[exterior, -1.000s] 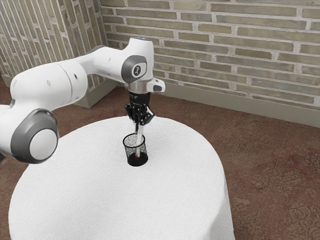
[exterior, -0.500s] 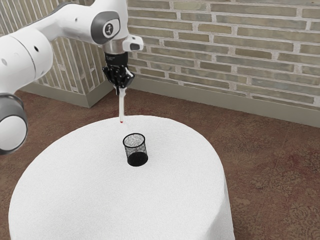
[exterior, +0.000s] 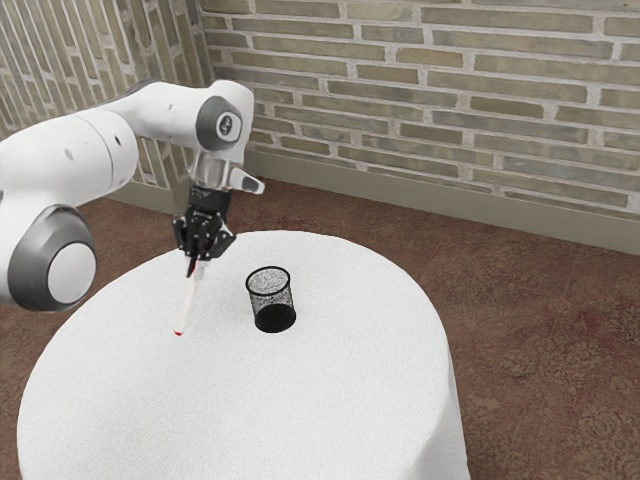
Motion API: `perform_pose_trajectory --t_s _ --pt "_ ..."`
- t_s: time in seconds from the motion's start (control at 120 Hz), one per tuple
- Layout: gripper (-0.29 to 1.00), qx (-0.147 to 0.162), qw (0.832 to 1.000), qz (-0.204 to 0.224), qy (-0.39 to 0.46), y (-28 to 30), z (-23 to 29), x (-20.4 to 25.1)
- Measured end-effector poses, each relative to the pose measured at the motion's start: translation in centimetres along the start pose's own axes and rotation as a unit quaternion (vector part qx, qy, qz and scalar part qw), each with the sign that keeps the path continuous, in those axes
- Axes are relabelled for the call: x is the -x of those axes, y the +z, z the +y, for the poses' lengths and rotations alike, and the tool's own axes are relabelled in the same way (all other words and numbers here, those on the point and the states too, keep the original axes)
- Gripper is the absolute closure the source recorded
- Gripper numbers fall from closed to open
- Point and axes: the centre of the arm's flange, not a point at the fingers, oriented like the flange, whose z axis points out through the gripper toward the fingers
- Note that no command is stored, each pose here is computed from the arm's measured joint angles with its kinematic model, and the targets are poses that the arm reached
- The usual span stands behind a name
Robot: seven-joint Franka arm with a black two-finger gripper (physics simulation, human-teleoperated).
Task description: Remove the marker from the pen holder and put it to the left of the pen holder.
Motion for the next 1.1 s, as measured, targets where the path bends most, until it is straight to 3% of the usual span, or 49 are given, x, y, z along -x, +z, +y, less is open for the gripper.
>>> perform_pose_trajectory --t_s 0.083,0.283,0.6,0.833,0.883,0.933,1.1 --pt "0.78 0.015 0.999 -0.041 0.002 2.1 -0.4 -0.9" --pt "0.78 0.056 0.995 -0.087 0.007 5.2 -1.9 -2.7" --pt "0.78 0.073 0.994 -0.086 0.006 6.1 -1.6 -4.0" --pt "0.3 0.077 0.993 -0.085 -0.006 6.1 -1.7 -4.1" --pt "0.24 0.076 0.995 -0.071 -0.012 5.4 -2.0 -3.8" --pt "0.2 0.071 0.997 -0.03 -0.016 3.3 -2.1 -2.4" --pt "0.1 0.04 0.987 0.155 -0.028 -6.6 -1.5 9.0"
